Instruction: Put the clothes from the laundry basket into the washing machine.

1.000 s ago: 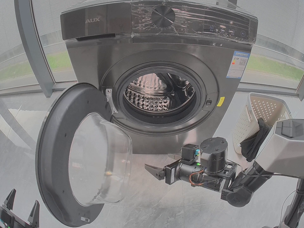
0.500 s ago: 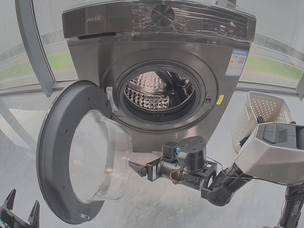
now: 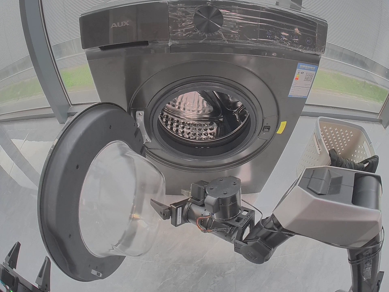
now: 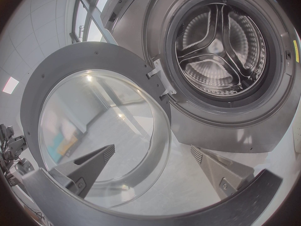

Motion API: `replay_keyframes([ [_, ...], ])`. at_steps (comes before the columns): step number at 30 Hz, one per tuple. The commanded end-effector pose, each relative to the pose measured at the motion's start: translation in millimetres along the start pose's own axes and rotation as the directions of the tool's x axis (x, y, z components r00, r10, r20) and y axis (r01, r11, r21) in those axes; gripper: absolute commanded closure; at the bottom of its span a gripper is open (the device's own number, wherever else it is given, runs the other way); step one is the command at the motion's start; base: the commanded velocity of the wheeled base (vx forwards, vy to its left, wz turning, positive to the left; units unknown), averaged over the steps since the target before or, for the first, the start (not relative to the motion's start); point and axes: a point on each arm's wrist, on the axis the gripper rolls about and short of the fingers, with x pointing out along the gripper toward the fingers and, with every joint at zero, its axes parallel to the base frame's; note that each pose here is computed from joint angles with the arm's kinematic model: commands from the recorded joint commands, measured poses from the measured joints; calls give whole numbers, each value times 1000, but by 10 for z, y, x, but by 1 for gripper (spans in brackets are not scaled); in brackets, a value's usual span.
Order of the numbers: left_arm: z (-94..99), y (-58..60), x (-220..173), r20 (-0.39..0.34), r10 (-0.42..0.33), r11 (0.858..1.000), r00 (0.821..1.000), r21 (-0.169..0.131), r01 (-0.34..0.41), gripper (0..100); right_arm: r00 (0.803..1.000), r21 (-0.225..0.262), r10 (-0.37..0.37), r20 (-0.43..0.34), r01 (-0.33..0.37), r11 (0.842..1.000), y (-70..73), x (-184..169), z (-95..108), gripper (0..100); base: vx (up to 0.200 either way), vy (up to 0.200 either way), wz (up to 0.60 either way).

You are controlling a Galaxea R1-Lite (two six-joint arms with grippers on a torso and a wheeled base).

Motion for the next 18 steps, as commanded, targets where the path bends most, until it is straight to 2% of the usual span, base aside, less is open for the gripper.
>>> replay_keyframes([
  [1,-45,1,1,-3,1,1000,1000,0,-1,0,1000,8,-2,17,2,1000,21,145,-54,0,0,0,0],
  [13,-45,1,1,-3,1,1000,1000,0,-1,0,996,12,-29,89,28,1000,59,372,-36,0,0,0,0],
  [18,-43,1,1,-1,-1,1000,1000,0,1,0,992,19,-63,112,61,998,-2,351,49,0,0,0,0],
])
